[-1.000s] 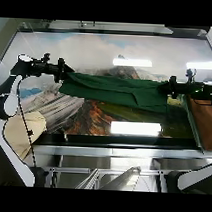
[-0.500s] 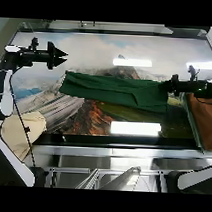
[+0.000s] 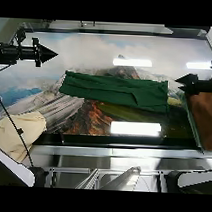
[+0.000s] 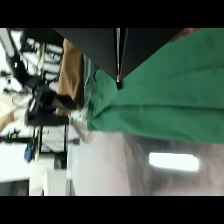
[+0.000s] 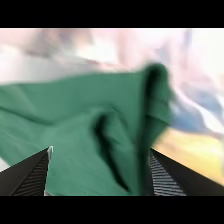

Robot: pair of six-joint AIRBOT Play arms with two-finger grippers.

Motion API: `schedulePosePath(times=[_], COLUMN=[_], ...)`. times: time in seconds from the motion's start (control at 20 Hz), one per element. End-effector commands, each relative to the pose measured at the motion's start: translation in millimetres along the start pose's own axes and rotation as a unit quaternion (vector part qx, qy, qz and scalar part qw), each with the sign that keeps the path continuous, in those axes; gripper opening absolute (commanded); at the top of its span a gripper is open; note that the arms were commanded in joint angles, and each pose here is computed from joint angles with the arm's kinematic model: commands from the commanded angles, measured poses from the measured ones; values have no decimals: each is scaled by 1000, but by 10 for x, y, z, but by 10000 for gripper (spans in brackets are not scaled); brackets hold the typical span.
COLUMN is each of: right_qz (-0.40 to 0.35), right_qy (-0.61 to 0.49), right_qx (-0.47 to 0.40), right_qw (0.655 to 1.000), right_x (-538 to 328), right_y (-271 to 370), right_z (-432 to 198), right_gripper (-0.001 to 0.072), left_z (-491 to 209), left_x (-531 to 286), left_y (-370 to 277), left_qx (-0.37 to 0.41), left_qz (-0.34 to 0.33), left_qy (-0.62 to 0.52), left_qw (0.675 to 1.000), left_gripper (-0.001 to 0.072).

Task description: Fold the shirts.

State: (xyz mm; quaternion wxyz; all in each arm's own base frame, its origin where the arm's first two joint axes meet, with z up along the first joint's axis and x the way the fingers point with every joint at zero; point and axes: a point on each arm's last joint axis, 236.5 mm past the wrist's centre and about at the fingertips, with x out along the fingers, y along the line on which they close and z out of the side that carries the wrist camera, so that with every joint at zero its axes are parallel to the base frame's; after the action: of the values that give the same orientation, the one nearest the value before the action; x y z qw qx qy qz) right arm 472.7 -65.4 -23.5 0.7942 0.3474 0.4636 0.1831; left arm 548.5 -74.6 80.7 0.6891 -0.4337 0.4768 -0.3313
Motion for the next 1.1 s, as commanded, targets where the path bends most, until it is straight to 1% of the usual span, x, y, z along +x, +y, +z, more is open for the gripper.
schedulePosePath(times=[0.0, 0.25, 0.35, 0.45, 0.55, 0.6, 0.65, 0.7, 0.75, 0.8, 0.9, 1.05], right_qz=[-60, -48, -45, -46, -45, -40, -35, -28, -22, -15, -9, 3], right_qy=[55, 92, 114, 127, 132, 129, 126, 123, 120, 116, 100, 79], right_qx=[-13, 4, 23, 46, 50, 52, 55, 59, 62, 63, 55, 16], right_qw=[997, 995, 992, 990, 989, 989, 990, 990, 991, 991, 993, 997], right_x=[75, 596, 776, 883, 911, 915, 918, 924, 924, 917, 846, 591], right_y=[-255, -147, -150, -192, -213, -191, -164, -133, -92, -48, 76, 430], right_z=[-245, -435, -567, -657, -686, -674, -659, -643, -625, -599, -490, -245], right_gripper=[699, 699, 698, 698, 695, 615, 359, 204, 88, 18, 19, 18], left_z=[-315, -634, -799, -973, -1119, -1169, -1228, -1287, -1325, -1353, -1420, -1513], left_x=[117, 647, 837, 1018, 1196, 1297, 1429, 1574, 1723, 1863, 2167, 2622], left_y=[-311, -600, -706, -808, -888, -879, -803, -689, -509, -337, -77, 113], left_qx=[73, 126, 146, 161, 177, 184, 189, 196, 204, 213, 222, 211], left_qz=[-16, -31, -38, -46, -51, -47, -31, -8, 23, 53, 96, 111], left_qy=[56, 105, 128, 151, 166, 171, 178, 186, 191, 194, 192, 172], left_qw=[996, 986, 980, 974, 969, 967, 965, 963, 960, 956, 951, 956], left_gripper=[4, 4, 4, 4, 4, 4, 4, 4, 4, 4, 3, 3])
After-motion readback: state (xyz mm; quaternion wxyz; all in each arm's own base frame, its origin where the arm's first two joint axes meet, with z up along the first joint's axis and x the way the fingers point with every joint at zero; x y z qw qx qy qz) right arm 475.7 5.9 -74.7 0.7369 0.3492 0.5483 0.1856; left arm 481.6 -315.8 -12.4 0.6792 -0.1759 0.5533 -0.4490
